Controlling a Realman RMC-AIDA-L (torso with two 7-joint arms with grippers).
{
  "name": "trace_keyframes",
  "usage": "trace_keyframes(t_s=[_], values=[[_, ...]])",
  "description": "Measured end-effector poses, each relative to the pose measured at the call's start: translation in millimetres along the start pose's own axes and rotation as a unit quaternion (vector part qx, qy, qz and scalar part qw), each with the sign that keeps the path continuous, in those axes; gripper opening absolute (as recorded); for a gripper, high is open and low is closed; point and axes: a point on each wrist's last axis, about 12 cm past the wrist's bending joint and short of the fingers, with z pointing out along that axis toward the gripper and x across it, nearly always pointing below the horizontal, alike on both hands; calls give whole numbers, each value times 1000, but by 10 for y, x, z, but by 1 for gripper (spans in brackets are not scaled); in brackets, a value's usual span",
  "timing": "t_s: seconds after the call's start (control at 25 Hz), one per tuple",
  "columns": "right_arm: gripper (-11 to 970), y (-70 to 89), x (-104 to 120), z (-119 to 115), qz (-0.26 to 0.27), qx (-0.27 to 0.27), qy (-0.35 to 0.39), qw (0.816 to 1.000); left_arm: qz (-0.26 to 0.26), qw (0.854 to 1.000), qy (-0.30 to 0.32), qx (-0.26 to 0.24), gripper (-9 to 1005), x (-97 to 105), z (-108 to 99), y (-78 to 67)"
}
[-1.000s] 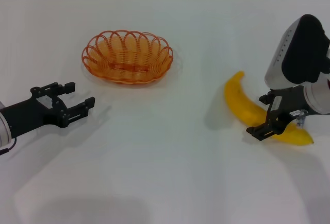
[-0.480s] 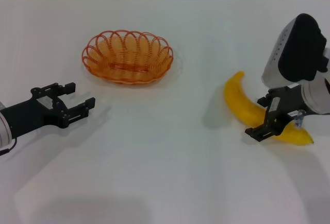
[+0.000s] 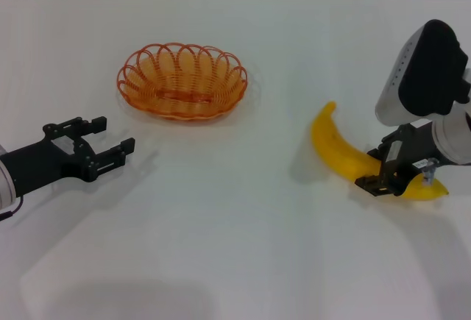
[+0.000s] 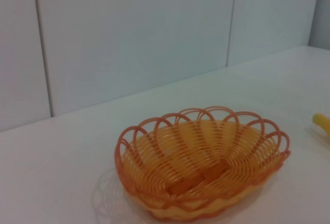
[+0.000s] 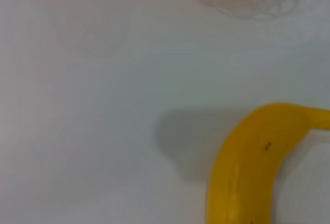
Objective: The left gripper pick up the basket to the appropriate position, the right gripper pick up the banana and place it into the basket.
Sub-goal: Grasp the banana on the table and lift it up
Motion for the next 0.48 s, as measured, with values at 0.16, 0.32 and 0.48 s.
trace_keyframes(t_s=[0.16, 0.32, 0.48], values=[[521, 3, 3, -8, -2, 0, -2, 1000, -3, 1000, -3, -4, 682, -3, -5, 9], [488, 2, -9, -20, -5, 3, -6, 1000, -4, 1000, -3, -6, 682, 2, -11, 10], [488, -11, -66, -81, -9, 15, -25, 1000, -5, 1000, -4, -7, 682, 5, -15, 11]])
